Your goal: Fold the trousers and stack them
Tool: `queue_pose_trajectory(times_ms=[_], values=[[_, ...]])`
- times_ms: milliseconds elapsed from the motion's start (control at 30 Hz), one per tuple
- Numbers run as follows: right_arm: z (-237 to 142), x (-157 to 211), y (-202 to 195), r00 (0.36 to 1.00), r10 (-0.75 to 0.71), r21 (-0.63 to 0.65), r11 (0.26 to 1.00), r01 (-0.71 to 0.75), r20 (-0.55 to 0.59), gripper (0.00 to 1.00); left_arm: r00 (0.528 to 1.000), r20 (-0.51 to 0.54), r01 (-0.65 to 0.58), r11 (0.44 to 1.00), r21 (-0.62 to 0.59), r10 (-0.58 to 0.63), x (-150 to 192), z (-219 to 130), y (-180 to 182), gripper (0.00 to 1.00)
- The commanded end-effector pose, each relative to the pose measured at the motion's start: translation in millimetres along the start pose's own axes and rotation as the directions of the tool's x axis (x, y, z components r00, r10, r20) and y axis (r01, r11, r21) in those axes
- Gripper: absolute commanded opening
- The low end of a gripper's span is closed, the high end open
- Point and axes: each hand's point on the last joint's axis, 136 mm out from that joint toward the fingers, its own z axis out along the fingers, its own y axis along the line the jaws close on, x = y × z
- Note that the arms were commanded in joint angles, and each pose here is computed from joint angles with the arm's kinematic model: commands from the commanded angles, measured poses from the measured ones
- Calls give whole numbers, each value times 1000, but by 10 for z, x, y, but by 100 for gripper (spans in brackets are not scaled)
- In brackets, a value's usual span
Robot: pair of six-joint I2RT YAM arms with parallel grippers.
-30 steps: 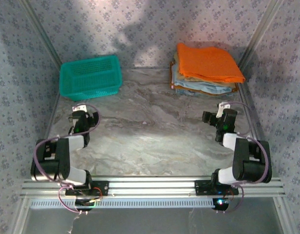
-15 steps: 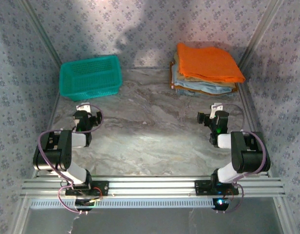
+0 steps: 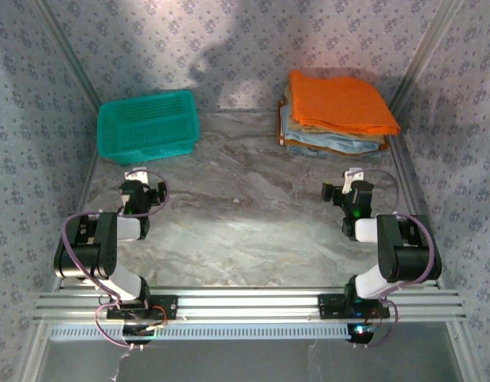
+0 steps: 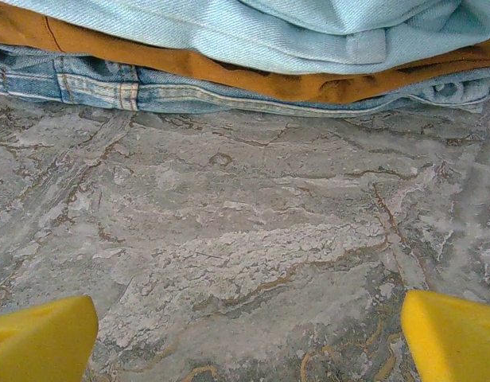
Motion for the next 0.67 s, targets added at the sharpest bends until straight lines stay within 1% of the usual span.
queue_pose_trajectory(times_ms=[0,633], values=[[19,-112,-25,999,-12,19,1000,11,32,100,998,59,-4,1000,16,3,-163,-9,-32,100],[22,-111,-26,999,-11,18,1000,10,32,100,998,58,-6,1000,21,5,-163,-7,-42,100]])
